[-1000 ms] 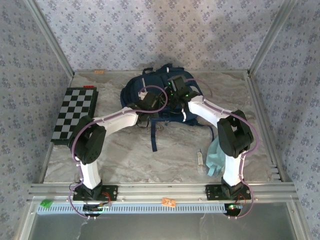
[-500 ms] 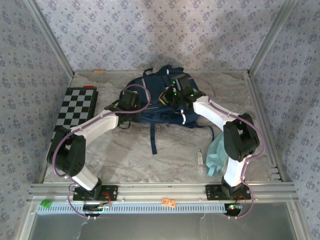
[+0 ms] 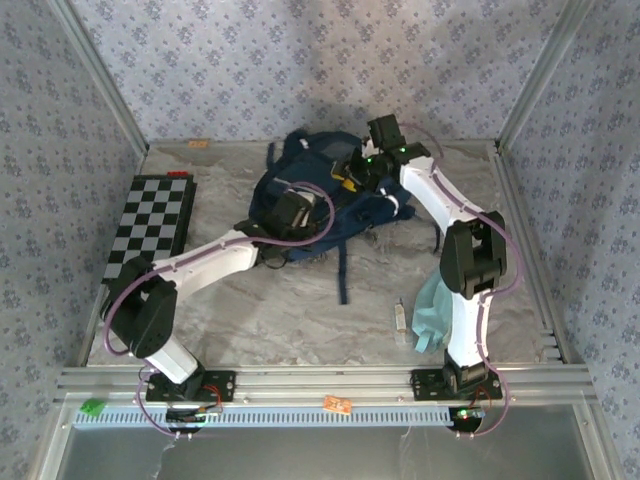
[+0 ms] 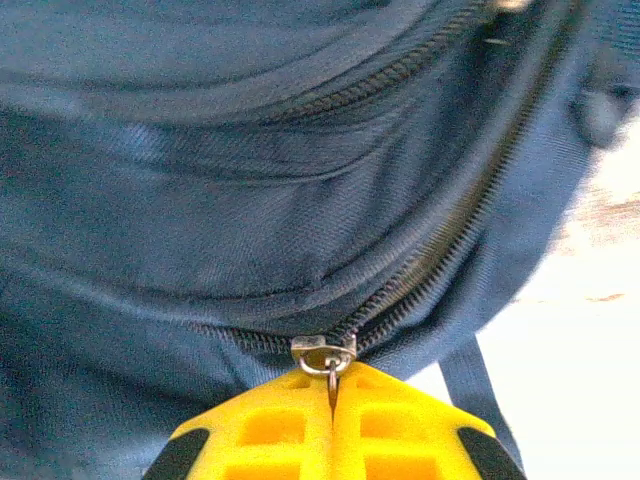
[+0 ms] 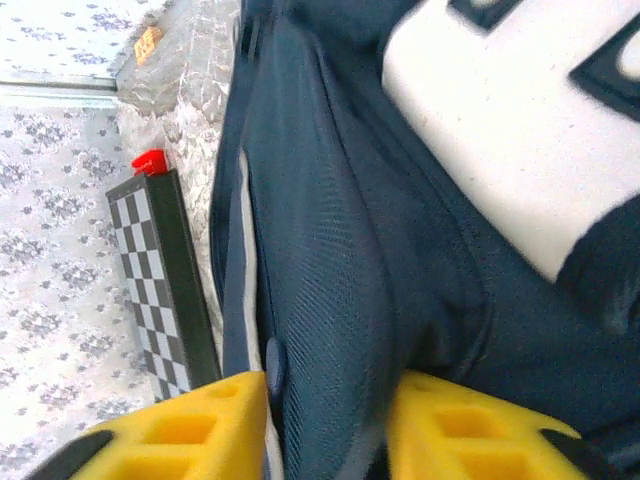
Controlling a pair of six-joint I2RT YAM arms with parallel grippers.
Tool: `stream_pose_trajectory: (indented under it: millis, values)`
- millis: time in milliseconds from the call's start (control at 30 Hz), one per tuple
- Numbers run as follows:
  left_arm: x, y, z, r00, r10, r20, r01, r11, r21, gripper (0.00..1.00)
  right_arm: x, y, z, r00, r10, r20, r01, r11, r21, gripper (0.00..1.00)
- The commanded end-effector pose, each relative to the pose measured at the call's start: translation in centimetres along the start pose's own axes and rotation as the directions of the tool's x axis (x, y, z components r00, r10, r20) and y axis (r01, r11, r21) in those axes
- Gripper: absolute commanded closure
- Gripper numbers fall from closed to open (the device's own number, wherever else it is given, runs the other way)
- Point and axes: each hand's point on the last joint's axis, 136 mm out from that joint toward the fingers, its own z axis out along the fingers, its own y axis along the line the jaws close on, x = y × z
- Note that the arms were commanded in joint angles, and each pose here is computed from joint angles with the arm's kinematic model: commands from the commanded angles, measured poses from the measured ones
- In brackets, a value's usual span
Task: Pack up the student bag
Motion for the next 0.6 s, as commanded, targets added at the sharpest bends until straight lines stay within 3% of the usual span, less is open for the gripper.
stream_pose_trajectory:
  millis: [0,67,133,267,400,467,567]
  values:
    - [-0.4,-3.0,0.2,0.997,-0.071,-0.011,0.072,0.996,0.048,1.0,-1.1,1.2,-2.9,0.992,-0.124,0.031,0.124,0.992,0.003,0.5]
    - [-0.7,-3.0,0.4,0.996,-0.083,0.006,0.083,0.996,0.023,1.0,0.3,0.3,-4.1,0.994,-0.11,0.027,0.109,0.994,0.02,0.4]
    - [-0.6,-3.0,0.6,0.997,-0.079,-0.002,0.079,0.997,0.017,1.0,2.0,-0.9,-4.9,0.997,-0.068,0.031,0.068,0.998,0.013,0.37]
    - [-0.3,-3.1,0.9,0.997,-0.071,-0.02,0.072,0.997,0.014,1.0,5.0,-2.0,-3.7,0.998,0.062,0.012,-0.06,0.992,-0.113,0.37]
    - [-0.2,-3.3,1.0,0.997,-0.068,-0.025,0.068,0.997,0.023,1.0,6.2,-2.4,-1.0,0.991,0.134,-0.018,-0.135,0.98,-0.144,0.44]
    - [-0.2,-3.6,1.0,0.998,-0.058,-0.031,0.06,0.997,0.039,1.0,6.7,-1.3,0.4,0.988,0.146,-0.044,-0.151,0.971,-0.186,0.43]
    - [0.1,-3.7,1.2,0.998,-0.054,-0.043,0.056,0.998,0.042,1.0,6.7,-1.5,1.8,0.988,0.152,-0.026,-0.154,0.977,-0.145,0.39]
